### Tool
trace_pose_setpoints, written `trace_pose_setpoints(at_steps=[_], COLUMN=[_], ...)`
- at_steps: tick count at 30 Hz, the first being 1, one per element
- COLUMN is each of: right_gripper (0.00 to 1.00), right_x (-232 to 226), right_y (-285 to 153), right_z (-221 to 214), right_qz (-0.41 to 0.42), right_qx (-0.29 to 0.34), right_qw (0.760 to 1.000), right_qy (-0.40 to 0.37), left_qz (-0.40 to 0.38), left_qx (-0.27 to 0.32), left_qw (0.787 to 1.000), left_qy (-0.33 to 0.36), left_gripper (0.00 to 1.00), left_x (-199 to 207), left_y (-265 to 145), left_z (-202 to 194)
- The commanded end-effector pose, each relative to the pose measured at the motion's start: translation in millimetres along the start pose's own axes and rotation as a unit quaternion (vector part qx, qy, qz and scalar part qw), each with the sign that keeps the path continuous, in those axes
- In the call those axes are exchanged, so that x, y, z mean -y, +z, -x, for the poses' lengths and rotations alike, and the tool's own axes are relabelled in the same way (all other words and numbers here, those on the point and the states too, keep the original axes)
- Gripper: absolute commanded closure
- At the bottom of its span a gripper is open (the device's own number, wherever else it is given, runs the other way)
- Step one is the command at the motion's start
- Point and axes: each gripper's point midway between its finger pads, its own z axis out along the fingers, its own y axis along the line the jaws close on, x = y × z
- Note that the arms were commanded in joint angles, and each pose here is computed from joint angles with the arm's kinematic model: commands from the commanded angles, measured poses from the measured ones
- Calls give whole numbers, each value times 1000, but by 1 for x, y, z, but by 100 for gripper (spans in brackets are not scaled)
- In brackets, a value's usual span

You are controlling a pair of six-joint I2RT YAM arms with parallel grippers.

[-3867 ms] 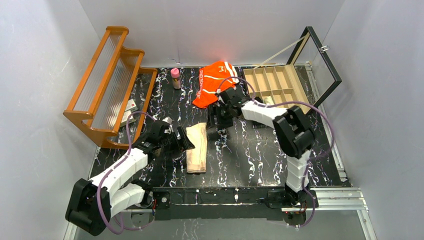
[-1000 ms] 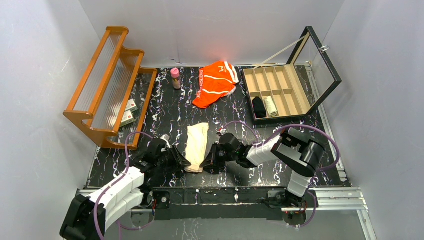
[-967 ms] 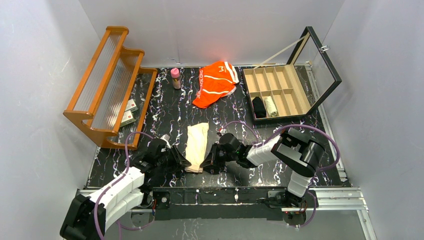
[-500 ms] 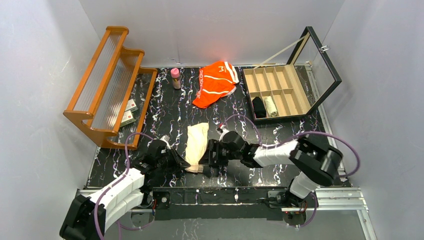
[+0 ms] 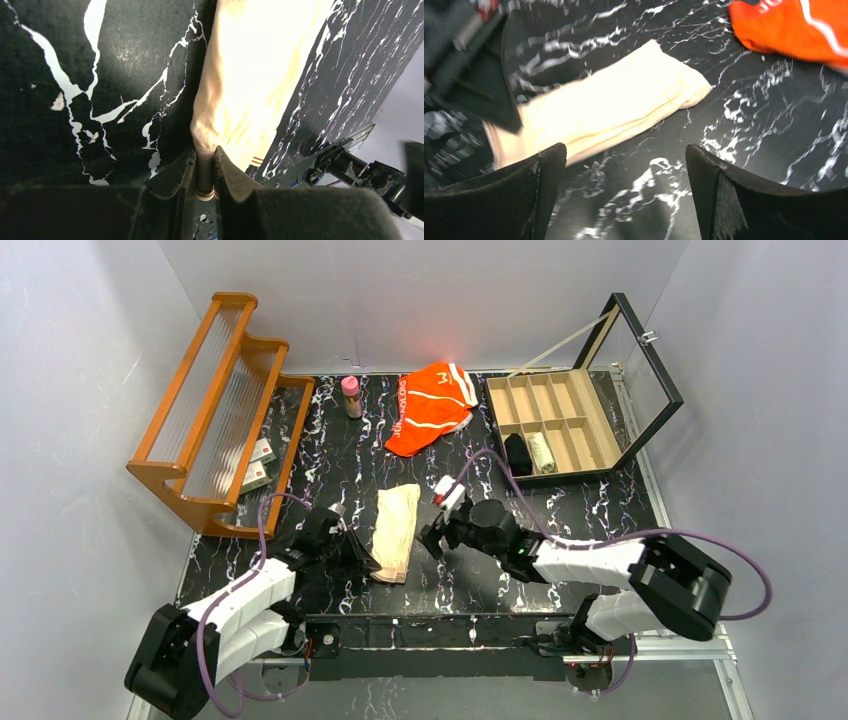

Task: Roll the underwear
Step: Roll the underwear to the center of the board.

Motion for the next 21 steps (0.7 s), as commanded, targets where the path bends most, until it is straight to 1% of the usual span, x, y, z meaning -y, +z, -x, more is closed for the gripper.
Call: trace_pose_setpoints(at_steps=[1, 2, 4, 5, 6, 9, 12, 15, 19, 21], right_gripper=[5, 4, 5, 8, 11, 18, 20, 21, 25, 27], right_x=[-12, -26, -44, -44, -45, -54, -63, -69, -84, -88], right_y=[18, 16, 5, 3, 3, 2, 1, 4, 8, 10], right_z=[2, -4, -23, -25, -29, -40, -48, -52, -57, -66], right_qz=[68, 107, 167, 168, 169, 189, 206, 214, 245, 262], right_qx=[33, 49, 84, 98, 99, 96, 97, 101, 103, 92], right_qw=[959, 935, 869, 852, 844, 805, 783, 764, 750, 744], right_qy=[-274, -333, -459, -487, -500, -555, -578, -600, -606, -607], left_qz=[28, 32, 27, 23, 26, 34, 24, 29, 36, 41], left_qx=[-14, -20, -35, -39, -47, -65, -79, -95, -109, -111], left_qw=[999, 999, 999, 999, 998, 997, 997, 995, 993, 993], left_qy=[24, 24, 21, 18, 18, 12, 2, 3, -2, -2], left_gripper=[100, 100, 100, 100, 100, 100, 100, 100, 100, 100], left_x=[-1, -2, 1, 3, 2, -1, 1, -2, -5, -6], left_y=[-2, -1, 1, 1, 2, 2, 4, 5, 7, 7], left_z=[3, 2, 0, 0, -2, -1, 0, 0, -1, 1])
